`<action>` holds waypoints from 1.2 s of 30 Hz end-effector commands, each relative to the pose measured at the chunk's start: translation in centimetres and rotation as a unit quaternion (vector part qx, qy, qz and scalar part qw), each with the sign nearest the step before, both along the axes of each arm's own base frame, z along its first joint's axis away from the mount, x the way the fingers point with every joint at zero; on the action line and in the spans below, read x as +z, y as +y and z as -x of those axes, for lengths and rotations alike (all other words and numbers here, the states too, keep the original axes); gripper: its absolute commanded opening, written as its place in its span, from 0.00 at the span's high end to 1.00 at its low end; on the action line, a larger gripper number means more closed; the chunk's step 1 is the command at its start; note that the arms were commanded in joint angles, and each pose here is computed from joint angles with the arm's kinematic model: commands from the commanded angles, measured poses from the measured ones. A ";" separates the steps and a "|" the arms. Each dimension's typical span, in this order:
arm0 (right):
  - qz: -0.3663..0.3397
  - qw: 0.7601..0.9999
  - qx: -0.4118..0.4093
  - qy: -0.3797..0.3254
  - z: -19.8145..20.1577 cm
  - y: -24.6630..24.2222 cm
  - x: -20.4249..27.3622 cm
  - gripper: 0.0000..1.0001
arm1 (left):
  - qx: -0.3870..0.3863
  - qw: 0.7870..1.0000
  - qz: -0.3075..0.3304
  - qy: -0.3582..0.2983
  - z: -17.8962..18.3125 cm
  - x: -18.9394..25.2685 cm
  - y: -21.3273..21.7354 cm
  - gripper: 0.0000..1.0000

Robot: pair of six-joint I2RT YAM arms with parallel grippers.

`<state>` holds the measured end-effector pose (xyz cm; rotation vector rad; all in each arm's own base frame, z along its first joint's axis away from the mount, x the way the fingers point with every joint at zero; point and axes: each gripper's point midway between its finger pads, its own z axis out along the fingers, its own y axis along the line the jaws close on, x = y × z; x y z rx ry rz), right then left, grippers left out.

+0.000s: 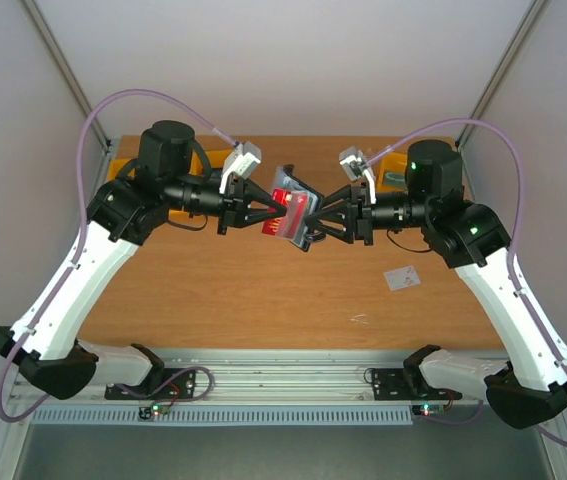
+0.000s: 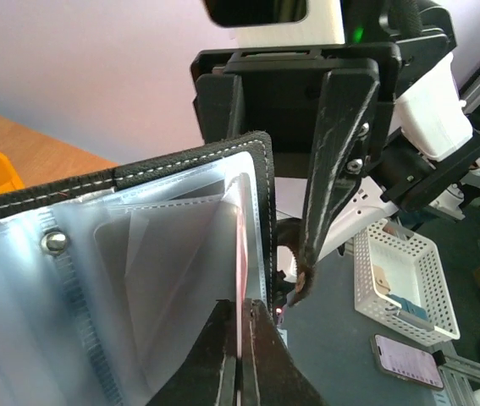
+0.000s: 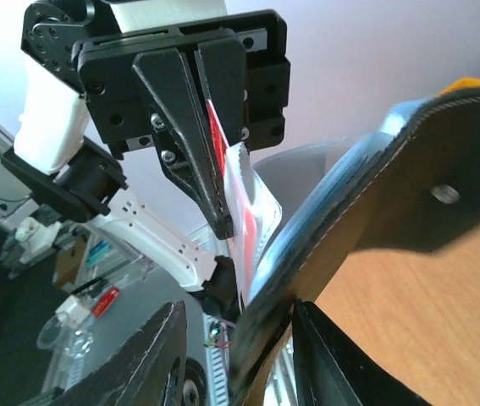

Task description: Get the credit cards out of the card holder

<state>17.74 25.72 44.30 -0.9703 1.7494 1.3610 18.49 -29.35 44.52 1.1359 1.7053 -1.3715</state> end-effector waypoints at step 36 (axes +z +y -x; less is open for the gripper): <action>0.032 0.998 -0.050 0.011 -1.1 -2.1 -3.0 0.99 | 0.119 0.993 -0.018 0.017 -4.1 -1.6 3.3 1.00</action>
